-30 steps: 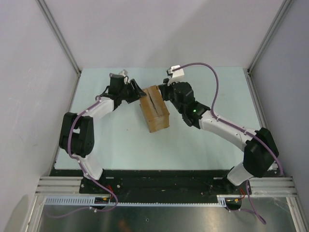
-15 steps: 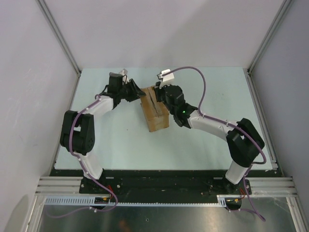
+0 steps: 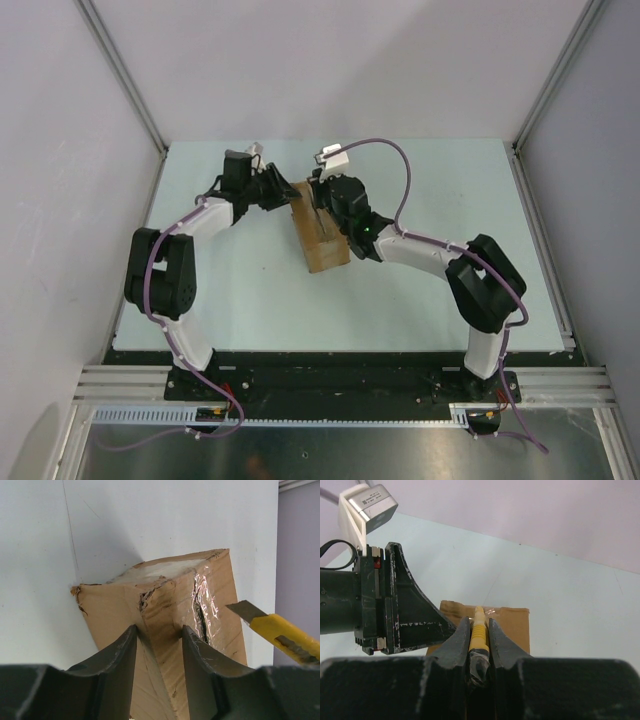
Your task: Unpack the express box
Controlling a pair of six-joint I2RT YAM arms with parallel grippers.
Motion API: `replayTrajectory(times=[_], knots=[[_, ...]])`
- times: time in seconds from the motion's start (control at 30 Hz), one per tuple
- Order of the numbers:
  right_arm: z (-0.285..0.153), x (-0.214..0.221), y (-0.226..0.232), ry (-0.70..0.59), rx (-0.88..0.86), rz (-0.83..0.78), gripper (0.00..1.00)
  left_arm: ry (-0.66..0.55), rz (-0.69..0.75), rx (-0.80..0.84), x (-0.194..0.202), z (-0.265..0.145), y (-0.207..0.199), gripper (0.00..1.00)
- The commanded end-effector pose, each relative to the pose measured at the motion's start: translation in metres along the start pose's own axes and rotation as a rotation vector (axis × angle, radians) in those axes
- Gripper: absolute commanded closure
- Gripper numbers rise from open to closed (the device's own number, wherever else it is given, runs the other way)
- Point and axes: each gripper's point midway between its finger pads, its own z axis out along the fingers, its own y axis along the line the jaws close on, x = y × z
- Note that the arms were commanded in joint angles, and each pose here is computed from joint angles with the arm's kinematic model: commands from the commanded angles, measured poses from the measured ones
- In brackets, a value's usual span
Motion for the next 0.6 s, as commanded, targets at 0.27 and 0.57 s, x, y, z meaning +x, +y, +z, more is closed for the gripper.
replayTrajectory(times=[0.27, 0.57], knots=[[0.018, -0.024, 0.003, -0.097, 0.039, 0.033, 1.00, 0.110, -0.041, -0.015, 0.027, 0.004, 0.013, 0.59], [0.024, -0.019, 0.003, -0.085, 0.043, 0.027, 1.00, 0.120, -0.047, -0.015, 0.029, 0.005, 0.013, 0.59]])
